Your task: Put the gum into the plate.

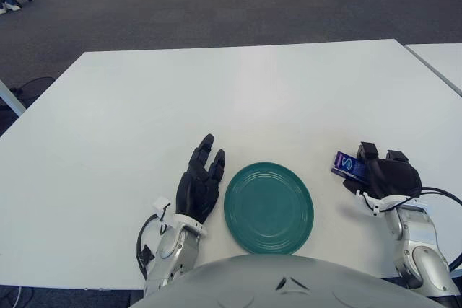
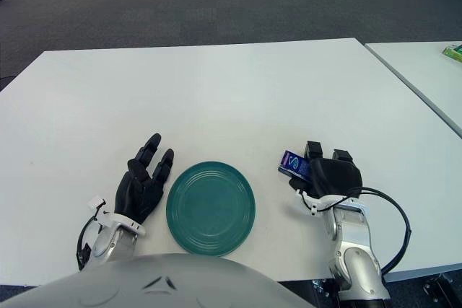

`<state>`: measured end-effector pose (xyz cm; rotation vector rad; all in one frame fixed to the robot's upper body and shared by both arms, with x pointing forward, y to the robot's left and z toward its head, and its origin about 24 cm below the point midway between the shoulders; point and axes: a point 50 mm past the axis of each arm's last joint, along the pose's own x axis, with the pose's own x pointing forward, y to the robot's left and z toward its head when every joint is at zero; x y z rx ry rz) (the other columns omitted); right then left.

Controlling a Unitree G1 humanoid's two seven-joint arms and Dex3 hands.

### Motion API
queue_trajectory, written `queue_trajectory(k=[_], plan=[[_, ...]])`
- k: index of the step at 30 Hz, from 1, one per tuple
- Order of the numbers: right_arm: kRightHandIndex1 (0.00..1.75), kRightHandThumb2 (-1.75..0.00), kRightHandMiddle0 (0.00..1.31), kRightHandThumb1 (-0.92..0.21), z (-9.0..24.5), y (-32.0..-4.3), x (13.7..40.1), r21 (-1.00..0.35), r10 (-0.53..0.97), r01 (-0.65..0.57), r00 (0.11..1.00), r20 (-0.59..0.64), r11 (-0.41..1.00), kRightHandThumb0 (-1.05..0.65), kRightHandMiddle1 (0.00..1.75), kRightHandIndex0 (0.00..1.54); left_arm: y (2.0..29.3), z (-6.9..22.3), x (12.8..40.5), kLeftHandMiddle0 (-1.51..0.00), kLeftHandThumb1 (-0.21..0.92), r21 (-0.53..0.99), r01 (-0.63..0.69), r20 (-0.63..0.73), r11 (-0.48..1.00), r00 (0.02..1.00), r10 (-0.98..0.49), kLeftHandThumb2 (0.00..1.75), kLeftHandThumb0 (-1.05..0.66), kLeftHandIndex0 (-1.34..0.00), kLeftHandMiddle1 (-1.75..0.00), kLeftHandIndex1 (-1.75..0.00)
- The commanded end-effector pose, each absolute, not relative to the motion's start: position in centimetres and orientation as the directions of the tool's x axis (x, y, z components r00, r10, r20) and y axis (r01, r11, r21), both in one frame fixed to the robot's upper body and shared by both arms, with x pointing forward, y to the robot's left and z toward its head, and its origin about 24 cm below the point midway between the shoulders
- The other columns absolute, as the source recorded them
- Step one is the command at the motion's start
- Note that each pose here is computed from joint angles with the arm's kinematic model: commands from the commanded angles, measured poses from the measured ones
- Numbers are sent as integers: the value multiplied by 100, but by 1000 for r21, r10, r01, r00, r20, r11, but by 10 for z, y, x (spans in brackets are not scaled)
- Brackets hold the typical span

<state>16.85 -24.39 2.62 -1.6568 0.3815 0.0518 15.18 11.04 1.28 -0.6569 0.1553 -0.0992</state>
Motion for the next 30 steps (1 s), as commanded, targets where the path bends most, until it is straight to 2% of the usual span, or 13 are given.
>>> queue_trajectory(k=[1,6,13,20,30], plan=[[175,-75,30,-75,-14,-262,116,-805,-247,-582,802,-544,-117,-37,175,38,113,10,148,-2,92,-623,15,-135,782,983,-126,95,-105,0,0,-17],[175,-76,30,-75,-9,-264,125,-815,-236,-566,815,-530,-123,-37,175,38,113,10,148,-1,92,-617,12,-136,787,983,-122,96,-105,0,0,-18],[175,-76,30,-75,27,-273,170,-887,-177,-438,894,-412,-147,-38,175,43,115,9,150,-1,92,-595,14,-139,804,983,-121,97,-105,0,0,-19],[175,-77,31,-74,44,-277,198,-924,-131,-349,935,-331,-154,-38,175,49,116,7,152,-1,92,-584,19,-140,812,982,-124,98,-105,0,0,-21],[175,-84,34,-69,75,-253,225,-979,-10,-149,989,-149,-137,-38,175,57,118,5,154,-2,92,-595,22,-143,803,981,-133,99,-105,0,0,-24]])
